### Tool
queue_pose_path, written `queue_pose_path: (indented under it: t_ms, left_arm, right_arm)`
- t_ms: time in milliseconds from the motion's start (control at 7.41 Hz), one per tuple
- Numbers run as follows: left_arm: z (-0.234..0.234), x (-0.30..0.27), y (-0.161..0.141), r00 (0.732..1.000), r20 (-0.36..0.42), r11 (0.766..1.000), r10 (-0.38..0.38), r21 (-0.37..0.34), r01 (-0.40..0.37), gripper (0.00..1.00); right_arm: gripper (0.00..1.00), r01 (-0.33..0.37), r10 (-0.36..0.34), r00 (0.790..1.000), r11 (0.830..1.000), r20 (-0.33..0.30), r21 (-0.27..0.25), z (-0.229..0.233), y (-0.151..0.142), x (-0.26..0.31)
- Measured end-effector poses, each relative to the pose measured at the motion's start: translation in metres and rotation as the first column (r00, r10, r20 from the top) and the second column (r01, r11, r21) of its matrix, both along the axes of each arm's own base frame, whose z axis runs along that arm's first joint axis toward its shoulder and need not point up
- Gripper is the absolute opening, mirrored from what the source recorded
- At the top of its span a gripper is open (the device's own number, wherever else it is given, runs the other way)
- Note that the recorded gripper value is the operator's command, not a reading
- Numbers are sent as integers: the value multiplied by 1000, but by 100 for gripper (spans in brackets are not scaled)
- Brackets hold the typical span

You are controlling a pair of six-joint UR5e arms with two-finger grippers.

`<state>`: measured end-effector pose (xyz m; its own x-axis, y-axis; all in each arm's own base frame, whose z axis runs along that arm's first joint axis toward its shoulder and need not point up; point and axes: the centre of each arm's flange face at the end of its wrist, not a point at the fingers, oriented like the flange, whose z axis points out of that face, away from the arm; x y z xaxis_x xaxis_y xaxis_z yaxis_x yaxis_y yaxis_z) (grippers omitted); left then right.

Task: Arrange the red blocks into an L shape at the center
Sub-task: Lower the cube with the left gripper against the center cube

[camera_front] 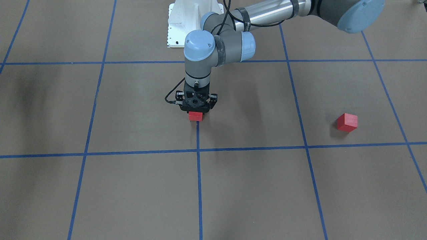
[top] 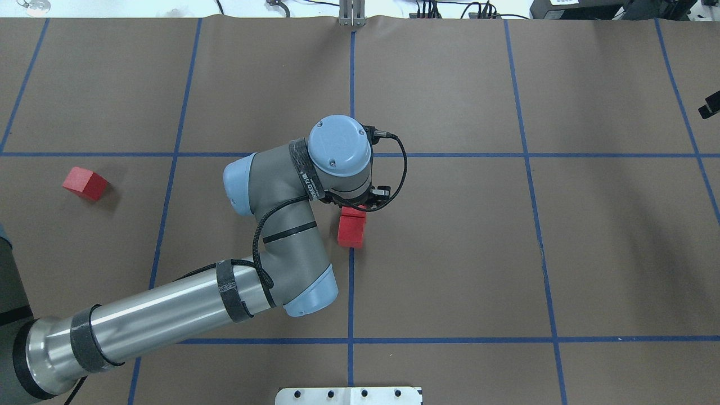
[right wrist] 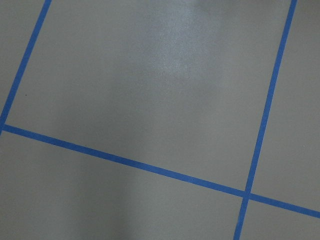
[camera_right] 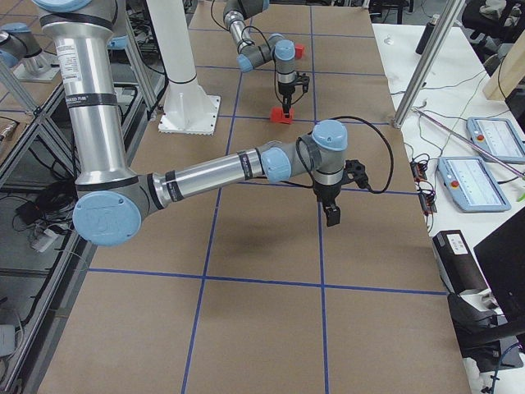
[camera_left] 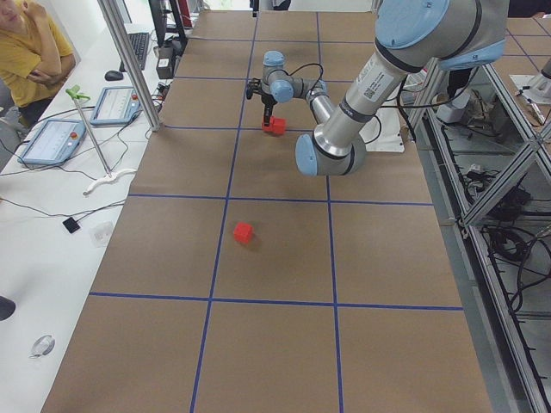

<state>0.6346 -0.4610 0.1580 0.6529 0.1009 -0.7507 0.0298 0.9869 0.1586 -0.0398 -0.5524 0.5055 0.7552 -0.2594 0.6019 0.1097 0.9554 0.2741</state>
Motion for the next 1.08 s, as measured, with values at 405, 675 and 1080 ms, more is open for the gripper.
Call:
queue_pose_path:
  t_ms: [405, 675, 1080]
  left_arm:
    - [1, 0, 0, 1000, 0, 1000, 1, 0, -1, 25]
    - [1, 0, 0, 1000, 0, 1000, 2, 1, -2, 33]
    - [1, 1, 1, 1000, 0, 1000, 2, 1, -2, 40]
  right_arm:
    - [100, 0, 0, 1000, 1000, 0, 1, 0, 0, 0]
    - [100, 1, -1, 1000, 1000, 0, 1, 0, 0, 0]
    - [100, 1, -1, 1000, 1000, -1, -1, 1, 0, 0]
